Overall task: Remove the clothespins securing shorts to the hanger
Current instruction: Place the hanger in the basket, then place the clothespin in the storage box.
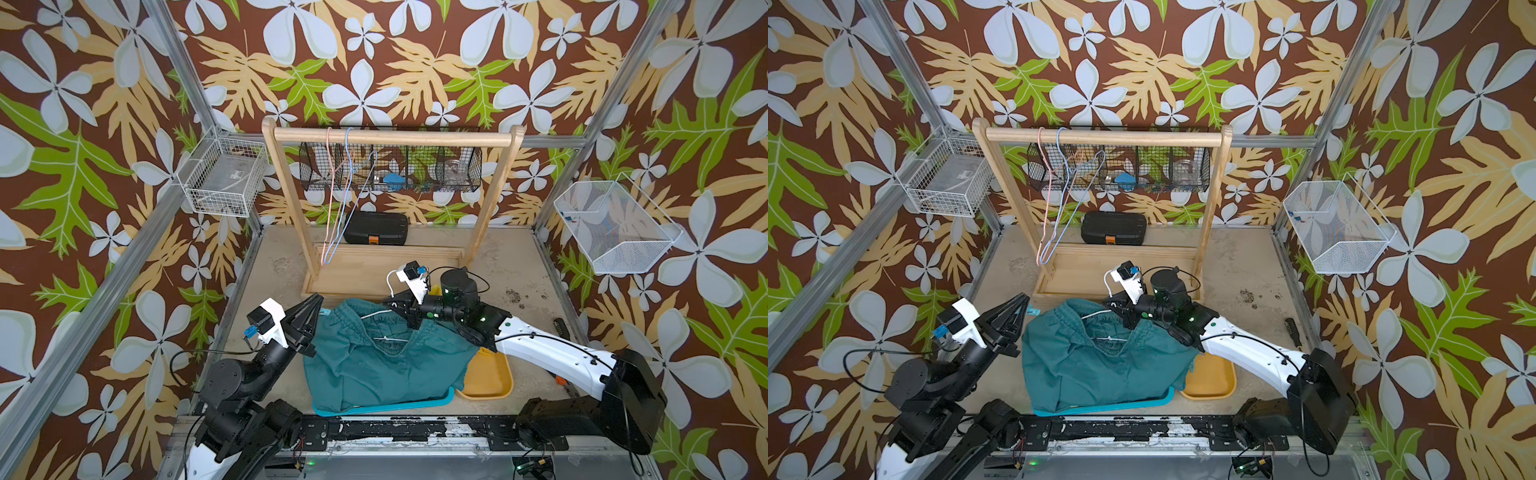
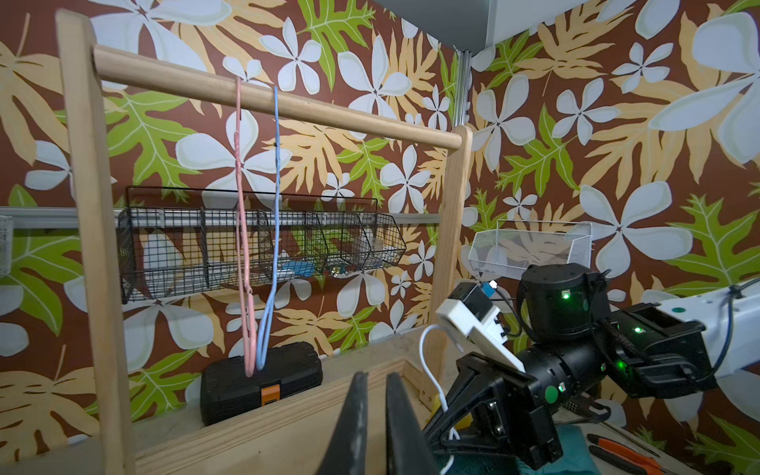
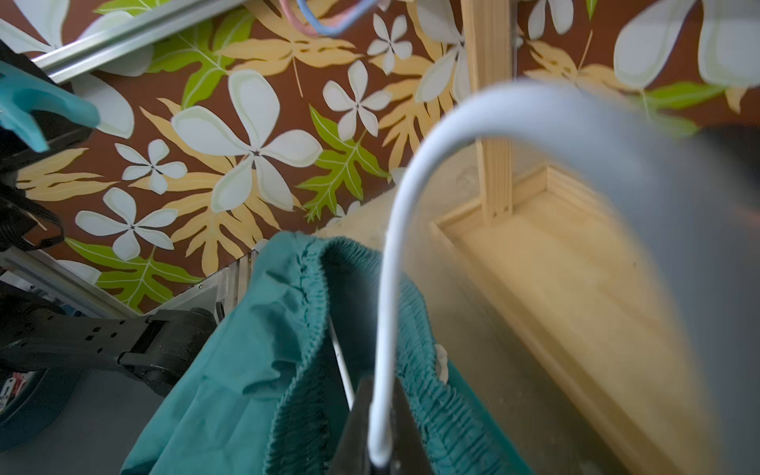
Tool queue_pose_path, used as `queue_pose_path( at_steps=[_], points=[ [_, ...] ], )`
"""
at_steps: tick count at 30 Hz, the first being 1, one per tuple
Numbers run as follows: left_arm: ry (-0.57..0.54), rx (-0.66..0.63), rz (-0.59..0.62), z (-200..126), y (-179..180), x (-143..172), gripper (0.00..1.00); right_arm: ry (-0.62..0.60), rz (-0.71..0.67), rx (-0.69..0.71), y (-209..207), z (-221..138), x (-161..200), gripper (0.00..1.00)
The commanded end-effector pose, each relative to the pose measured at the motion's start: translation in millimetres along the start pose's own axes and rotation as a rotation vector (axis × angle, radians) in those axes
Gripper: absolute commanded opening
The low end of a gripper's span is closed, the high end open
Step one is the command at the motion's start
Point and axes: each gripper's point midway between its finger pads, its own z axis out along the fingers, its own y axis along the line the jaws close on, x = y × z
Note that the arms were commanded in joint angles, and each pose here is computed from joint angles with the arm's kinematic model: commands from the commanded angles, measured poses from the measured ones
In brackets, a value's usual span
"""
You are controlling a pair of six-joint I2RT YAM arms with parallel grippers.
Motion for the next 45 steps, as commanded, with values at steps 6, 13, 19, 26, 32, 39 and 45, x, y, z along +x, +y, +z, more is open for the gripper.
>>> queue_pose_path(
  at_steps=[6, 13, 19, 26, 32, 39, 45],
  points=[
    [0.018, 0.211, -0.257, 13, -29, 29, 0.0, -0.002, 0.096, -0.007, -12, 14, 18, 0.24],
    [0.004, 0.242, -0.362, 11, -31, 45, 0.0, -0.085, 0.048, 0.013, -2, -10, -3, 0.61],
    [-0.003, 0.219, -0.407, 17, -26, 40, 0.0, -0.048, 0.0, 0.197, -14, -43, -18, 0.73],
    [0.002, 0.264, -0.5, 24, -32, 40, 0.0, -0.046, -0.046, 0.263, -4, -87, -15, 0.72],
    [0.08, 0.422, -0.569, 33, -56, 50, 0.0, -0.119, -0.148, 0.059, 46, -111, -21, 0.72],
    [0.18, 0.591, -0.526, 44, -107, 59, 0.0, -0.096, -0.201, -0.142, 78, -109, -14, 0.68],
    [0.212, 0.596, -0.517, 54, -119, 73, 0.0, -0.104, -0.227, -0.203, 89, -110, -13, 0.67]
  ],
)
